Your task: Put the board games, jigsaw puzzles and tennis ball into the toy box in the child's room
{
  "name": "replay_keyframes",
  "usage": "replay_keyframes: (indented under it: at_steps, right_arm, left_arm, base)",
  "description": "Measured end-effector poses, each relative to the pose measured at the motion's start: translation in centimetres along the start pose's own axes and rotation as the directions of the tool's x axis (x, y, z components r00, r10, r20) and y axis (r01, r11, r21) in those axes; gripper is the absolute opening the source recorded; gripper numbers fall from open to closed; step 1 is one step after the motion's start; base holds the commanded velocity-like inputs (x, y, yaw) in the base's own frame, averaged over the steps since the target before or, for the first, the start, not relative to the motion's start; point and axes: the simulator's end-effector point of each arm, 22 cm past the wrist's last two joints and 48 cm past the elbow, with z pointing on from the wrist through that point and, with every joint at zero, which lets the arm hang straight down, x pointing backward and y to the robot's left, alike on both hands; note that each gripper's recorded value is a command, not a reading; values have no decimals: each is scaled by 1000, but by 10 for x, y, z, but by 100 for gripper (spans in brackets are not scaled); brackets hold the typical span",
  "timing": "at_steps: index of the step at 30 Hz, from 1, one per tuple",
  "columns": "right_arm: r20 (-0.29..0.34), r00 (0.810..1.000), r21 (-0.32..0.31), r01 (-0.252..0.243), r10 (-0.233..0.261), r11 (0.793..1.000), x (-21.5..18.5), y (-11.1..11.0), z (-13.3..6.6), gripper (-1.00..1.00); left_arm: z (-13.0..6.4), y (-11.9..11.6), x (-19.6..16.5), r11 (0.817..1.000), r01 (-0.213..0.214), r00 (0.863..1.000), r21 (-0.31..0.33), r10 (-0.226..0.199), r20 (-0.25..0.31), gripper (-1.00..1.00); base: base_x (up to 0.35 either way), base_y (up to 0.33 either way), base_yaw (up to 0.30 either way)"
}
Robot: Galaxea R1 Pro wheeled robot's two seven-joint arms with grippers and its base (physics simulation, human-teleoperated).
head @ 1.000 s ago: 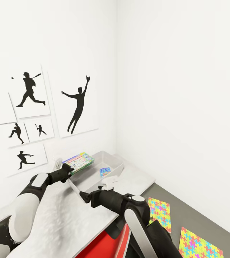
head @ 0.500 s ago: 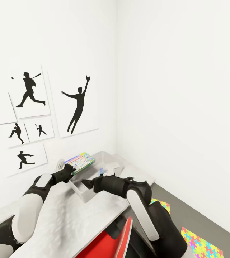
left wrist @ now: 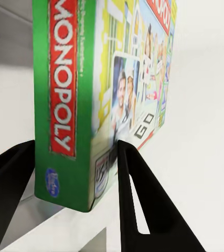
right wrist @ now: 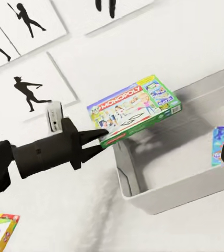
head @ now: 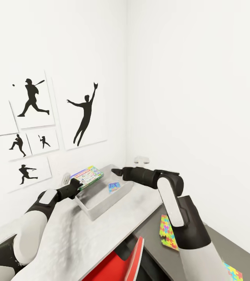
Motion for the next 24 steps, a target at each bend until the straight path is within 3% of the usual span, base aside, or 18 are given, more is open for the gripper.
replay_keyframes:
  at_steps: [9, 24]
  right_arm:
    - [59, 998, 13, 8, -9, 1000, -37, -6, -8, 100]
    - [80, 997, 20, -1, -1, 1000, -47, -11, -12, 100]
  left_arm:
    - [8, 9, 25, 1000, 9, 999, -21, -9, -37, -100]
    - [21, 9, 62, 999, 21, 997, -27, -23, -75, -100]
  base:
    - [0, 0, 0]
    - [0, 0, 0]
